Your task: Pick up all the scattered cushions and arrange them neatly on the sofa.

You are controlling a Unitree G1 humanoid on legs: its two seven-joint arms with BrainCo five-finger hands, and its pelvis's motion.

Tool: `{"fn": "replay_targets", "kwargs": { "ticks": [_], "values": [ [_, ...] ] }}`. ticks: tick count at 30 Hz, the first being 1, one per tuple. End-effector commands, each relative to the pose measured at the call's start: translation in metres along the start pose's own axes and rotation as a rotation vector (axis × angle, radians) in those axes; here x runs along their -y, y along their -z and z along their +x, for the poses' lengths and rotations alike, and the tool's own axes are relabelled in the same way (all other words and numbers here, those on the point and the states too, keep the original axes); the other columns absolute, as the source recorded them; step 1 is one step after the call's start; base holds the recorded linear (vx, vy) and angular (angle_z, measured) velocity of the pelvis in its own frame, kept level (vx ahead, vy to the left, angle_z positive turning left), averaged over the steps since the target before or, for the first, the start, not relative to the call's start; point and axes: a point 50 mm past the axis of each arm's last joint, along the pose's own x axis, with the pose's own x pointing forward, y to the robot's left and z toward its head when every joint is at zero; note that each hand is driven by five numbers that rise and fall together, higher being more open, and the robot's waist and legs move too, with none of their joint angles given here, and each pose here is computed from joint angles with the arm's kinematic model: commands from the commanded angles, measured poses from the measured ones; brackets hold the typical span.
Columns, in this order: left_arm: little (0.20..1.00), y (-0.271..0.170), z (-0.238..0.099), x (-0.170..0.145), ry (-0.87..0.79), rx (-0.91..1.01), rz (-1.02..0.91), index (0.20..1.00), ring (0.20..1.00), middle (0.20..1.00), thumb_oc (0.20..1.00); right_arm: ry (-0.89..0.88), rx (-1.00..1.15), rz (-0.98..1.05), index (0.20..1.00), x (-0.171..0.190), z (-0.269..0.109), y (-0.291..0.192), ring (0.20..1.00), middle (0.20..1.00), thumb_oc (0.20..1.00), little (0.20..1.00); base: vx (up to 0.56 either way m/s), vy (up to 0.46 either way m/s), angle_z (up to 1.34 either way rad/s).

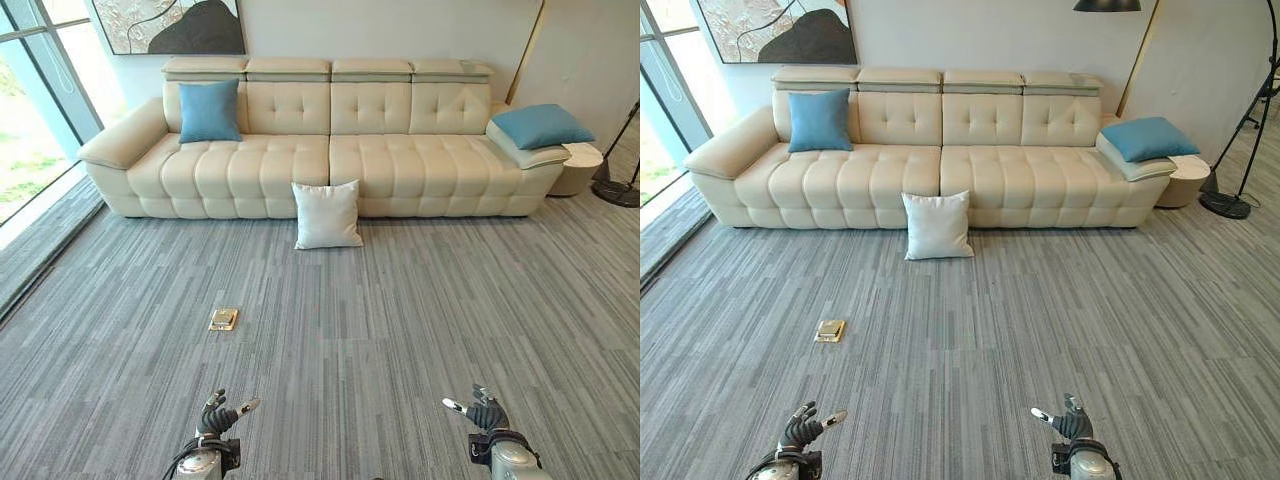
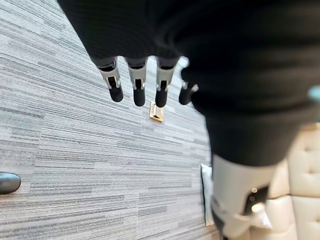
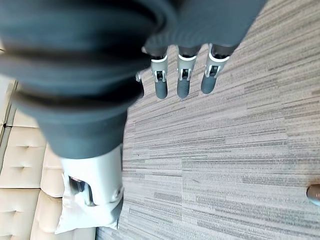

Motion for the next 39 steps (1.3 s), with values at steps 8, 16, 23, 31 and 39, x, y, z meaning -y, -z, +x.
{"fn": "replay_targets", "kwargs": {
  "ticks": [8,16,23,31,39],
  "values": [
    [1.000,-0.020,0.003,0.017,0.054,0.079,0.017,1.000,1.000,1.000,1.000,0.037,0.022,0.055,1.000,0.005,0.005,-0.008,1.000,1.000,1.000,1.000,0.00,-0.002,0.05],
    [1.000,-0.021,0.003,0.019,0.052,0.077,-0.011,1.000,1.000,1.000,1.000,0.032,0.046,0.062,1.000,0.003,0.004,-0.012,1.000,1.000,1.000,1.000,0.00,-0.009,0.04],
    [1.000,-0.027,0.003,0.021,0.066,0.100,0.005,1.000,1.000,1.000,1.000,0.054,0.072,0.089,1.000,0.008,0.004,-0.018,1.000,1.000,1.000,1.000,-0.02,0.007,0.19],
    [1.000,-0.020,0.001,0.013,0.050,0.085,0.022,1.000,1.000,1.000,1.000,0.026,0.078,0.056,1.000,0.004,0.003,-0.018,1.000,1.000,1.000,1.000,0.06,0.041,0.01],
    [1.000,-0.035,0.007,0.011,0.042,0.121,0.049,1.000,1.000,1.000,1.000,0.002,0.099,0.036,1.000,0.000,0.006,-0.029,1.000,1.000,1.000,1.000,0.06,0.107,-0.14]
  ]
}}
